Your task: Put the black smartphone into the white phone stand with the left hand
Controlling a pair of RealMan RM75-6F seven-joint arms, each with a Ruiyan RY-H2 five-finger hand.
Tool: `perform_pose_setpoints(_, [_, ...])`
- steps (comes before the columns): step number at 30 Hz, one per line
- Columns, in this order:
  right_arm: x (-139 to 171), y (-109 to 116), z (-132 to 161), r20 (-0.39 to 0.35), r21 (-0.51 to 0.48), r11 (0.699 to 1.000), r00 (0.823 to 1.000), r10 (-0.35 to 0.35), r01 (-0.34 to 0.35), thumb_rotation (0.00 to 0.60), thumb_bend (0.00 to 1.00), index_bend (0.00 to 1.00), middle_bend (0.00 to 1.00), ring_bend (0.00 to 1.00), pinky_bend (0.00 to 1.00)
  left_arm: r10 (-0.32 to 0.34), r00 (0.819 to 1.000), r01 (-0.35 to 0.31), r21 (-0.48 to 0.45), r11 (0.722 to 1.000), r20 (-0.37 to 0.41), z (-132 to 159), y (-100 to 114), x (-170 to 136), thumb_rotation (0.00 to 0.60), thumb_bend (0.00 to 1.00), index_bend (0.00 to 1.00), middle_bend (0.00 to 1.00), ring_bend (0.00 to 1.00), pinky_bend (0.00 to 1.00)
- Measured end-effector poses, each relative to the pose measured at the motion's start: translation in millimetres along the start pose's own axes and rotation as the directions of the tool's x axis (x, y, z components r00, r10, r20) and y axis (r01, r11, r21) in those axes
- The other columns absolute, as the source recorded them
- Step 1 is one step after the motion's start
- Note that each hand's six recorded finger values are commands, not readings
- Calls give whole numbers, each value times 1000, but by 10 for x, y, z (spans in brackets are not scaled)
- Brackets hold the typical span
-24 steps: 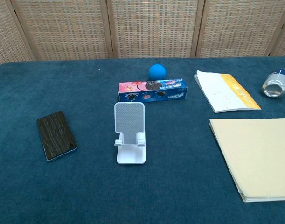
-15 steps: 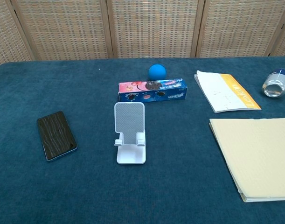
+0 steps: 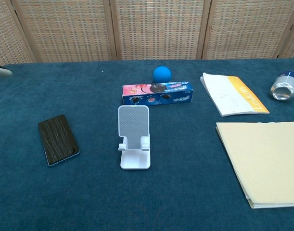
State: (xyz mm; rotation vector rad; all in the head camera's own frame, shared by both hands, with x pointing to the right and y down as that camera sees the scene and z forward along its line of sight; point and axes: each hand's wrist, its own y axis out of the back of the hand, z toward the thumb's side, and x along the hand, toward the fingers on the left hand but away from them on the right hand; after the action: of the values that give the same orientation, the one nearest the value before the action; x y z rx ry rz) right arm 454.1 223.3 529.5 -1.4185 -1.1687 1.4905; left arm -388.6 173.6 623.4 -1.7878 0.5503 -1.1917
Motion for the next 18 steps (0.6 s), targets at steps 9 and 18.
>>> perform_pose_setpoints(9, [-67, -95, 2, 27, 54, 999, 1000, 5, -6, 600, 0, 0, 0, 0, 0, -88, 961, 50, 149, 988, 261, 133, -195, 574, 600, 0, 256, 242, 258, 229])
perform_pose_setpoints(18, [-102, -126, -25, 53, 82, 997, 999, -1, -3, 600, 0, 0, 0, 0, 0, -150, 911, 44, 271, 962, 385, 133, -246, 815, 600, 0, 231, 267, 296, 299])
